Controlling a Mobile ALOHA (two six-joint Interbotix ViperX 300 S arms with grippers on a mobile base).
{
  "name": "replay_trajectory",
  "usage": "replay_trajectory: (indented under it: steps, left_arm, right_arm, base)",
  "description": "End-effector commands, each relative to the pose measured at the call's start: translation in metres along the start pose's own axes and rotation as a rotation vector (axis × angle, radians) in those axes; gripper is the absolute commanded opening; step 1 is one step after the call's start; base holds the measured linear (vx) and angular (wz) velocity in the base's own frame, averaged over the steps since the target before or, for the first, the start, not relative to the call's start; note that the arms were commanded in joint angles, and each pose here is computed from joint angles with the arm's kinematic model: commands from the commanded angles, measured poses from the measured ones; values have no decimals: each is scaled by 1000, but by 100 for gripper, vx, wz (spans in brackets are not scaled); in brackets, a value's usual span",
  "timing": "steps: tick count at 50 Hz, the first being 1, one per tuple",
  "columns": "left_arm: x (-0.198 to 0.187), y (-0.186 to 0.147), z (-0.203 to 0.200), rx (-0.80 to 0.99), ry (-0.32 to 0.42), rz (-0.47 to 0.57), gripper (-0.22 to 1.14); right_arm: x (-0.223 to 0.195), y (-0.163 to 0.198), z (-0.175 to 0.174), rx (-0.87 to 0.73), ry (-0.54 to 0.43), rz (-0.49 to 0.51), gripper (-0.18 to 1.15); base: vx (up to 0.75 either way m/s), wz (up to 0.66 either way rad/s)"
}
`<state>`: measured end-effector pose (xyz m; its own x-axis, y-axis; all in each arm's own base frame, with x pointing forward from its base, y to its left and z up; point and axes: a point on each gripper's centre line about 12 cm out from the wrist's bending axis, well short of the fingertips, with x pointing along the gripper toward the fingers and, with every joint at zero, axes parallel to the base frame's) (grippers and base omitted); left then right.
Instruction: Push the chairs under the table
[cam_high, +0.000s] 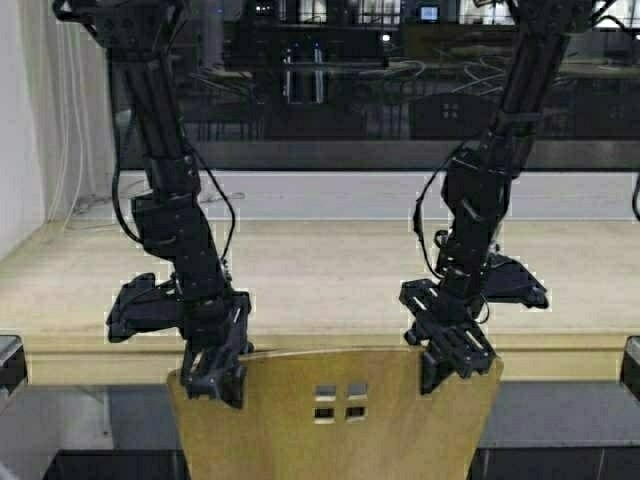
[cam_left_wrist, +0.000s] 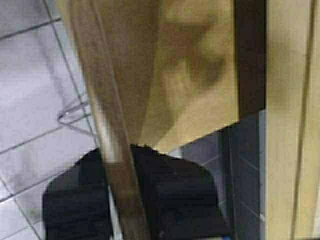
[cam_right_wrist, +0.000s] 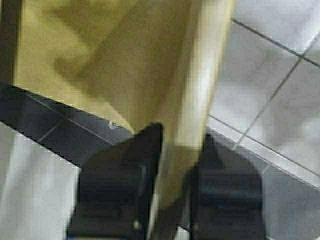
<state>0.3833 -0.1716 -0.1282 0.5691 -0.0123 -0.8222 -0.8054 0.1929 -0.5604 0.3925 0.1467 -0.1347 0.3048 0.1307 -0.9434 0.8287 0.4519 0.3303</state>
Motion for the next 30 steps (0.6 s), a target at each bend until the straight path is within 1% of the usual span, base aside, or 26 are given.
replay_trajectory:
  steps: [1, 11, 19, 23, 27, 30]
  left_arm:
    - [-16, -44, 8, -5, -8, -114, 20]
    - [-15, -44, 8, -3, -9, -114, 21]
    - [-15, -41, 8, 0, -8, -106, 22]
    - [-17, -41, 9, 0, -8, -104, 22]
    - [-18, -40, 9, 5, -10, -105, 26]
    - [-18, -40, 8, 26, -9, -107, 31]
  right_arm:
    - [1, -2, -7, -154, -2, -3, 17]
    - [4, 6, -9, -164, 3, 13, 17]
    - [4, -3, -7, -191, 4, -8, 17]
    - [5, -2, -7, -204, 1, -4, 17]
    - [6, -2, -8, -211, 6, -6, 18]
    - [6, 0, -8, -212, 7, -4, 24]
  base:
    - [20, -6]
    - [19, -3]
    - [12, -1]
    - [10, -1]
    - [9, 0]
    - [6, 0]
